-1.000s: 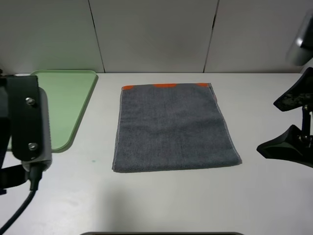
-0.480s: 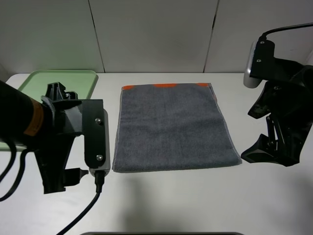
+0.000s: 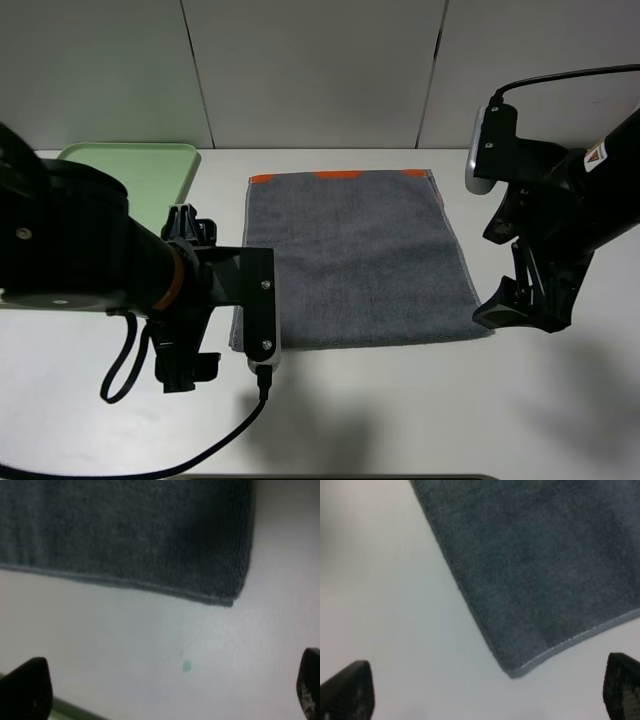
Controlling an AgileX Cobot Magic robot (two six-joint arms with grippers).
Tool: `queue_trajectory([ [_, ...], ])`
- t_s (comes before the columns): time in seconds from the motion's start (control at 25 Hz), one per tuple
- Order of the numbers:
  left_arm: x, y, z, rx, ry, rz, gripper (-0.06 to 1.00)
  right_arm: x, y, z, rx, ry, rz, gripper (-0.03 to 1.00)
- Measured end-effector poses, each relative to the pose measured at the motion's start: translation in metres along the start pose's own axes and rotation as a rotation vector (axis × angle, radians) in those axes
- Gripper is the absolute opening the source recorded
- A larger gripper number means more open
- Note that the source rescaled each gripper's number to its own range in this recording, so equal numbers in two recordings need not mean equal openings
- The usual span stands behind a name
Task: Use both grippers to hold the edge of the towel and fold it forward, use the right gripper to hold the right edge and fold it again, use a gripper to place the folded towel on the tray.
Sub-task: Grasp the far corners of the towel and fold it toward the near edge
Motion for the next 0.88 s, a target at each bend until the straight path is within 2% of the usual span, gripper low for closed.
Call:
queue_trajectory([
  [0.24, -0.008, -0.008, 0.033, 0.046, 0.039, 0.025, 0.98, -0.001, -0.005, 0.022, -0.020, 0.039, 0.012, 1.00],
  [0.52, -0.024, -0.006, 0.052, 0.056, -0.004, 0.045, 0.97, -0.001, -0.009, 0.041, -0.039, 0.073, 0.021, 1.00],
  [0.88, -0.033, -0.004, 0.062, 0.060, -0.020, 0.053, 0.96, -0.004, -0.016, 0.049, 0.007, 0.050, 0.005, 1.00],
])
Point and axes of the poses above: a point on each arm's last joint axis where the gripper is mounted, z pointing out along that axis toward the gripper, y along the wrist's bending axis when the last joint is at zero, x = y × z, the point moved 1 cm from there along z, pointing out along that axis toward the gripper, and after that the axes turned 12 degrees about z, right-handed, at the moved point
